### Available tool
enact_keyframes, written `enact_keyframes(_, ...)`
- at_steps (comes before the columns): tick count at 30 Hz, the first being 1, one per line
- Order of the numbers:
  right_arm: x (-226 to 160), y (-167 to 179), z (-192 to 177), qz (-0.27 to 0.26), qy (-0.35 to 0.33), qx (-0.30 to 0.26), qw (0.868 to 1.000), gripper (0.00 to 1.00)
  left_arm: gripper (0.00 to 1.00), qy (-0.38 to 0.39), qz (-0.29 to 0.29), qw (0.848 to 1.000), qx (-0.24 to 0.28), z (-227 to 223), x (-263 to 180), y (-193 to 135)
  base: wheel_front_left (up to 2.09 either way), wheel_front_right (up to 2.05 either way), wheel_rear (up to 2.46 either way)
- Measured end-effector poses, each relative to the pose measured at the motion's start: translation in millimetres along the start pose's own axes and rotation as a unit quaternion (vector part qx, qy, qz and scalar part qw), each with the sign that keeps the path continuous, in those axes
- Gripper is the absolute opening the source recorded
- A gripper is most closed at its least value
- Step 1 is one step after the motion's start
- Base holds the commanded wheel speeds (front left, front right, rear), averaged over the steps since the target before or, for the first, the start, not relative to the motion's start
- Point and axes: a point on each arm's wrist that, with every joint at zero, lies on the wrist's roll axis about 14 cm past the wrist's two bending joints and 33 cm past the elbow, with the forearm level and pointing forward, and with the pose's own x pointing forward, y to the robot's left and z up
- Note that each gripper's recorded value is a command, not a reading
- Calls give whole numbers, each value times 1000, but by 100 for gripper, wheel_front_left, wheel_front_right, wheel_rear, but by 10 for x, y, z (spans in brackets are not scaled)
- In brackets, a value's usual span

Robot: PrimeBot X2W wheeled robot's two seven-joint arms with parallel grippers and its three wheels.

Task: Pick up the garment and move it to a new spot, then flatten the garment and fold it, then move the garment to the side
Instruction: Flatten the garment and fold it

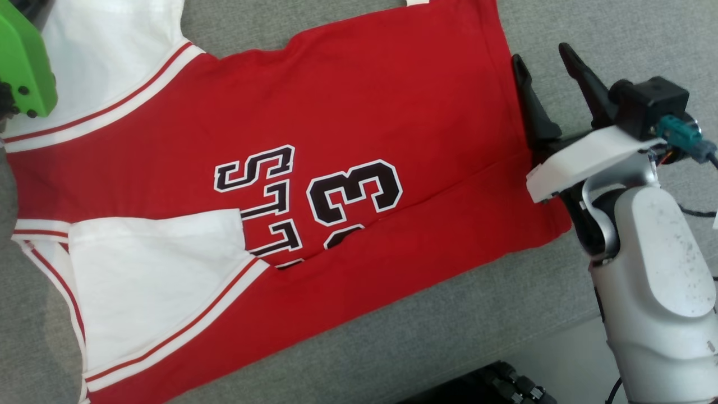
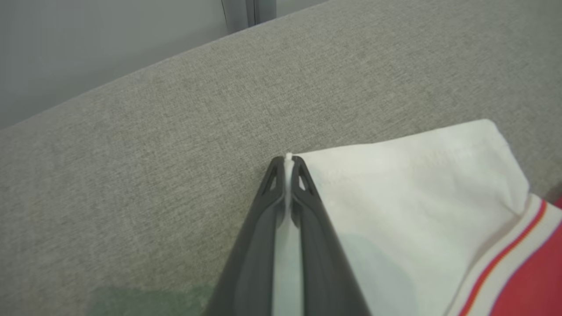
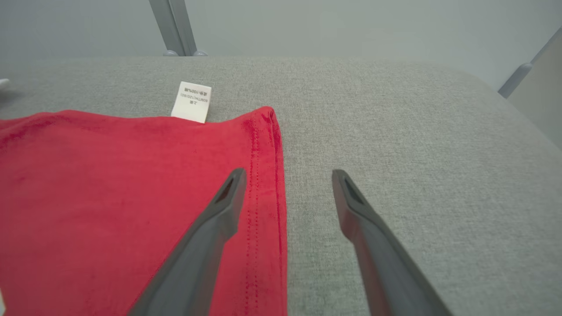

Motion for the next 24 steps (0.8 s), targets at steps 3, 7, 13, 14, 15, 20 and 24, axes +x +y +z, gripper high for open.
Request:
enact_keyframes(3, 155, 38, 141, 14, -7, -17, 1000, 100, 0, -31, 1, 999, 7, 111, -62, -18, 0, 0, 0)
enact_keyframes(7, 393, 83, 282, 28, -4, -31, 999, 100, 0, -83, -2, 997, 11, 308, -175, -62, 0, 0, 0)
enact_keyframes(13, 683, 104, 134, 43, 62, -64, 995, 100, 0, -125, -9, 992, 28, 394, -342, -155, 0, 0, 0)
enact_keyframes(14, 716, 112, 84, 46, 75, -71, 994, 100, 0, -132, -11, 991, 31, 404, -374, -178, 0, 0, 0)
enact_keyframes(15, 739, 116, 42, 48, 85, -76, 992, 100, 0, -136, -12, 990, 33, 407, -399, -190, 0, 0, 0)
enact_keyframes(20, 835, 250, -179, 70, 133, -77, 986, 100, 0, -143, -9, 989, 38, 330, -532, -191, 0, 0, 0)
enact_keyframes(24, 874, 358, -263, 87, 161, -64, 981, 33, 0, -146, -10, 988, 42, 280, -622, -236, 0, 0, 0)
